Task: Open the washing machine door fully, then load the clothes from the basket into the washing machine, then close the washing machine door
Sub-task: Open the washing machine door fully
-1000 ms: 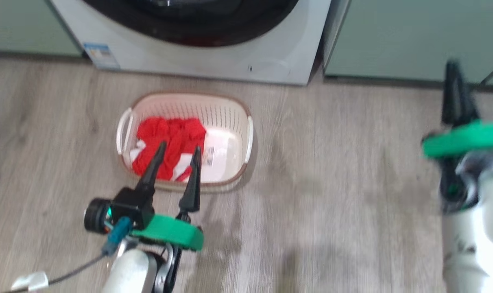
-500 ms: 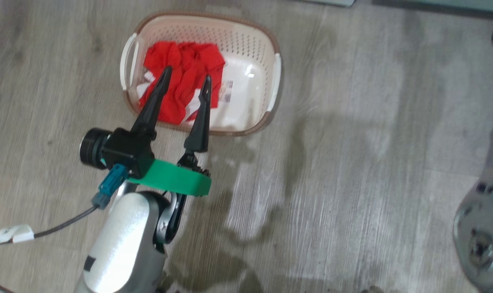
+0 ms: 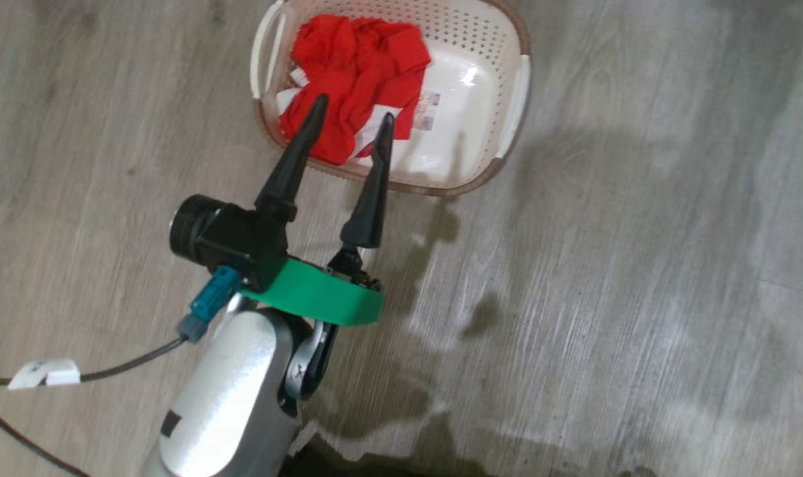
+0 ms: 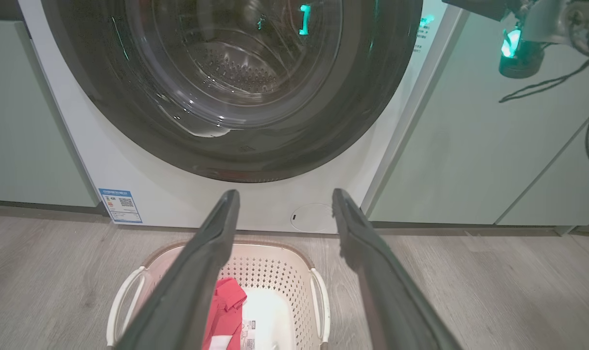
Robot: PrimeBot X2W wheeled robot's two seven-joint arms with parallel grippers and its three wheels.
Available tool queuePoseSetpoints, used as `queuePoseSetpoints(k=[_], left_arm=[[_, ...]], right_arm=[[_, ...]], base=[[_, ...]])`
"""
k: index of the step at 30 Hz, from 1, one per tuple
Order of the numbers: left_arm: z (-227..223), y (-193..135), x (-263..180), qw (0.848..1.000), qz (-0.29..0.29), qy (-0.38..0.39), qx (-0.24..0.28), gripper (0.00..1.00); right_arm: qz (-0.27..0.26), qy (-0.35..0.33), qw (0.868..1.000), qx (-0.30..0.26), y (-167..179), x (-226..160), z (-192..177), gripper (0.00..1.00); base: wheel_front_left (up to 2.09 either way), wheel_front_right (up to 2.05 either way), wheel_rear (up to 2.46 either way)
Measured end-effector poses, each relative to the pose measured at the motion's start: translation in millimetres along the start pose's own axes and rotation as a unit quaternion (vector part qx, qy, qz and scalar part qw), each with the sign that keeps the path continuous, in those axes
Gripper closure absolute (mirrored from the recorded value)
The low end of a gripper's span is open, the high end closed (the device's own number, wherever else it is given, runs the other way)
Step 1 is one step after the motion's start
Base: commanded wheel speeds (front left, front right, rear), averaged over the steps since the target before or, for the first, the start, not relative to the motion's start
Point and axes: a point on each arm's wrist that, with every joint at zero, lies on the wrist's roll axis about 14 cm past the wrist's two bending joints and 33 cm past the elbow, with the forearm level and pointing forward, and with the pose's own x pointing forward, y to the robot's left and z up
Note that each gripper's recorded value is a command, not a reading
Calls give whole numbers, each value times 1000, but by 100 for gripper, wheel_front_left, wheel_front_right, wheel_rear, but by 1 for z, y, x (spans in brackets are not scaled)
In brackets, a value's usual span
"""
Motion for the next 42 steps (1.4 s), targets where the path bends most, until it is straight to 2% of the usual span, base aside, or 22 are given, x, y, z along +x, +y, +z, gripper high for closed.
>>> queuePoseSetpoints(k=[8, 21, 25, 31, 42], left_arm=[[-4, 1, -3, 1000, 5, 10, 1, 0], [-1, 7, -4, 1000, 13, 6, 6, 0], [2, 8, -5, 1000, 15, 4, 7, 0], [6, 5, -6, 1000, 13, -1, 7, 0], [24, 1, -11, 1000, 10, -20, 10, 0]], right_arm=[[-1, 47, 999, 3, 5, 26, -19, 100], [-5, 74, 997, 28, 5, 47, -29, 100], [-10, 93, 994, 60, -1, 48, -35, 100], [-18, 126, 990, 69, -3, 43, -42, 100], [1, 154, 983, 95, 17, 31, -45, 100]], base=[[0, 0, 0], [0, 0, 0], [0, 0, 0], [0, 0, 0], [0, 0, 0]])
